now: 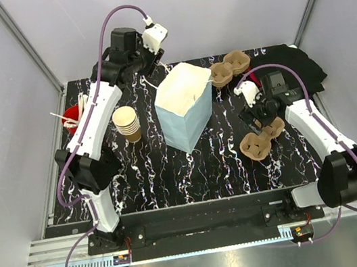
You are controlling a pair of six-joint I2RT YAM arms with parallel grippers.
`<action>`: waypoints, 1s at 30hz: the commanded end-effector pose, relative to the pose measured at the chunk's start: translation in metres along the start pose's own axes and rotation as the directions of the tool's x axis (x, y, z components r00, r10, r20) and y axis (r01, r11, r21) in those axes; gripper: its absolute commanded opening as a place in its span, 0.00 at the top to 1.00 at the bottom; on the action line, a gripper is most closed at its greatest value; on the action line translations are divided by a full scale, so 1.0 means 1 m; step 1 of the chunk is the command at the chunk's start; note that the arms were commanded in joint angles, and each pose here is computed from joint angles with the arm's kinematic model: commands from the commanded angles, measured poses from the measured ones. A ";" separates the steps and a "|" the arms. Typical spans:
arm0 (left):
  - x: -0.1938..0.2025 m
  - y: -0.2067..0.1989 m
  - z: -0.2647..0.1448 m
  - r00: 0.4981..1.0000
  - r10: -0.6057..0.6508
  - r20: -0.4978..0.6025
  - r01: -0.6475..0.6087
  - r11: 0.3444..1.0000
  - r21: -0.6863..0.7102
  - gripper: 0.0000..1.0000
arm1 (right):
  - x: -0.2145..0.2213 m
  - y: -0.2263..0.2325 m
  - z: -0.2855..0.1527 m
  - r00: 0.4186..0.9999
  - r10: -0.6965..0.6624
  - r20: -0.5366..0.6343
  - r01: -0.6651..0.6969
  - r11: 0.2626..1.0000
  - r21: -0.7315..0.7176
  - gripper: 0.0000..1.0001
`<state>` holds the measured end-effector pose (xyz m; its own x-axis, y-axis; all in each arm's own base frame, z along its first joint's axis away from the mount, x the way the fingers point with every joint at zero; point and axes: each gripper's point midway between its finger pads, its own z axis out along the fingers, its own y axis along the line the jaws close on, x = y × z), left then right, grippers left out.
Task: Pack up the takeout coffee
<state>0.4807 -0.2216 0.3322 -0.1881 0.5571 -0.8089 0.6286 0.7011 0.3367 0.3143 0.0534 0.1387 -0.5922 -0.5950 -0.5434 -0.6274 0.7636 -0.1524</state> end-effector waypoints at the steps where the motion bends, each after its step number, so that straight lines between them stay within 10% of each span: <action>1: -0.024 0.015 -0.021 0.997 0.003 0.082 0.003 0.997 -0.073 0.33 | 0.019 -0.003 0.011 0.996 -0.074 -0.047 0.074 0.997 0.000 0.11; 6: -0.021 0.011 -0.040 0.996 -0.009 0.085 0.016 0.997 -0.075 0.02 | 0.043 -0.003 0.025 0.989 -0.098 -0.108 0.093 0.995 -0.046 0.12; 30: 0.051 0.009 -0.112 0.991 -0.128 0.035 0.133 0.975 -0.180 0.01 | 0.074 -0.004 0.063 0.985 -0.063 -0.164 0.036 0.987 -0.159 0.22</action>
<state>0.3886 -0.1498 0.3284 -0.2728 0.5005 -0.8217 0.5178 0.7962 0.3130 0.3010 0.0182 0.0538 -0.6404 -0.6718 -0.3722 -0.7098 0.7028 -0.0471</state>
